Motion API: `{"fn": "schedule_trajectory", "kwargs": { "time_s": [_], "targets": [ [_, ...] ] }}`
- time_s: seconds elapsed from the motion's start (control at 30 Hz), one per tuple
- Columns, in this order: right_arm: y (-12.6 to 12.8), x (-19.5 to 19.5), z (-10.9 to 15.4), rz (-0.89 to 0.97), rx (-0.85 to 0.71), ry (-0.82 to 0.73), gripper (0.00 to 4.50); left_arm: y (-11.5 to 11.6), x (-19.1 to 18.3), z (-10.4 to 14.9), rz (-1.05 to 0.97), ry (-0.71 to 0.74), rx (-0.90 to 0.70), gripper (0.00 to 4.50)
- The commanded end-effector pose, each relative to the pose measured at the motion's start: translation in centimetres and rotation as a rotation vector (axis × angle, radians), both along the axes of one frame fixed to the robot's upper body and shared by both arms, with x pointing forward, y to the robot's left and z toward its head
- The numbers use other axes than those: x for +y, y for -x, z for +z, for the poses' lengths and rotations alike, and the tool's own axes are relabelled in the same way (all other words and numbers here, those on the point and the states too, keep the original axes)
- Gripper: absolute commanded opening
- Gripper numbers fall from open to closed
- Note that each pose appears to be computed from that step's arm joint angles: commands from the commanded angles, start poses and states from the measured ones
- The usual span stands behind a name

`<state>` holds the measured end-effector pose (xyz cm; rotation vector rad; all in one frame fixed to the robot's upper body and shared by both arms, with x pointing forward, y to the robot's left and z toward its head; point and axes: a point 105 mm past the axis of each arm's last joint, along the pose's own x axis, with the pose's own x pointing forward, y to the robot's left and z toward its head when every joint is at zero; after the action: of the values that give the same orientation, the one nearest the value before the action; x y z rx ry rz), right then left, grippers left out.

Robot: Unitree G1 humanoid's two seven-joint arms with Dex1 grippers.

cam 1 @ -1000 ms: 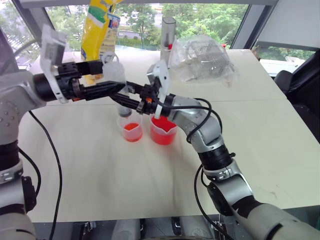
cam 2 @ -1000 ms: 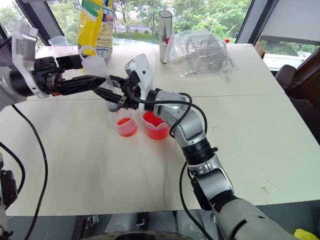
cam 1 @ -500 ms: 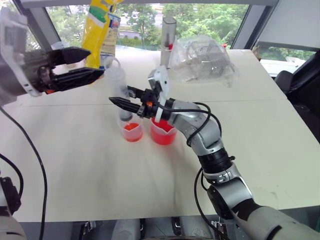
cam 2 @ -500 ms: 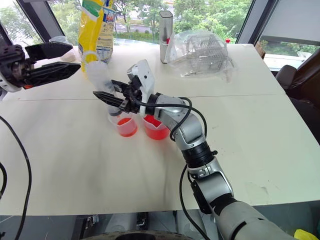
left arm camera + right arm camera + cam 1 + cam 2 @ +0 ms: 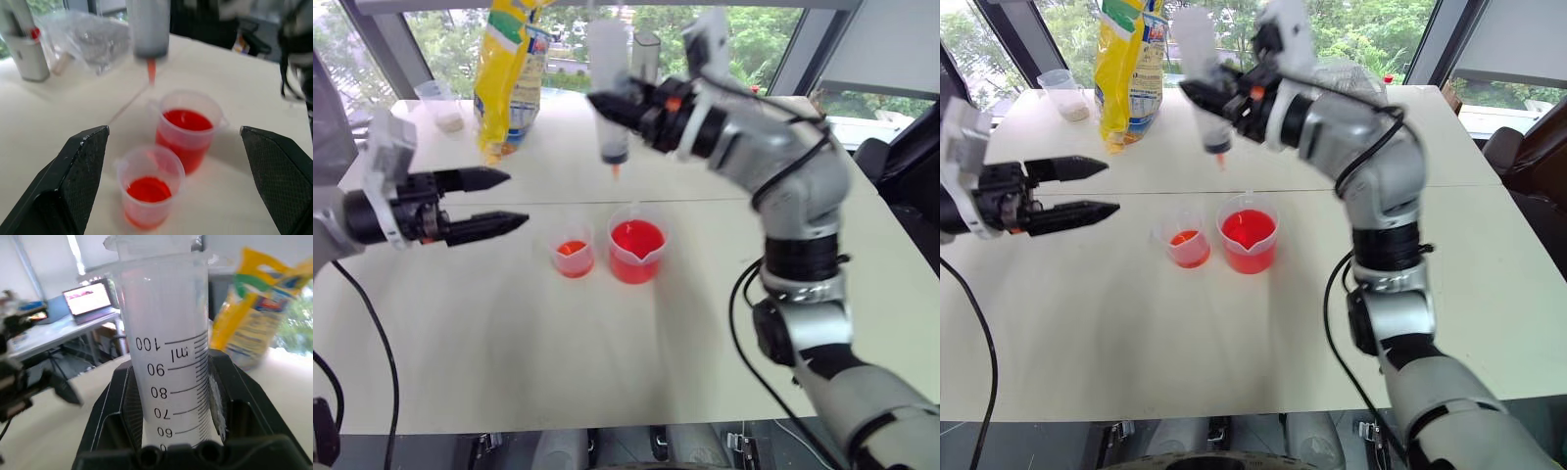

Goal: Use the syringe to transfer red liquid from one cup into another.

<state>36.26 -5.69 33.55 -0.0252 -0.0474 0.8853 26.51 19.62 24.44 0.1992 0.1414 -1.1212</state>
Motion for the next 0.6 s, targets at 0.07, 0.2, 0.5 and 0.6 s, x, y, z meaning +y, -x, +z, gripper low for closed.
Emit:
{"fn": "schedule_trajectory", "kwargs": {
  "time_s": [0.07,0.2,0.5,0.6],
  "targets": [
    [-0.8,-5.8,-2.2,-0.282,0.297,0.161,1.44,0.8,-1.0,-0.9,-0.109,-0.084,-0.024,4.42],
    [-0.8,-9.0,-6.4,-0.366,0.498,0.292,1.44,0.8,-1.8,-1.3,-0.173,-0.096,-0.031,4.42],
    [-0.8,-12.1,-14.9,-0.464,0.799,0.333,1.44,0.2,-2.7,-0.4,-0.228,-0.092,-0.080,4.42],
    [-0.7,-12.1,-16.4,-0.471,0.843,0.338,1.44,0.2,-2.9,0.1,-0.234,-0.080,-0.092,4.42]
  ]
}}
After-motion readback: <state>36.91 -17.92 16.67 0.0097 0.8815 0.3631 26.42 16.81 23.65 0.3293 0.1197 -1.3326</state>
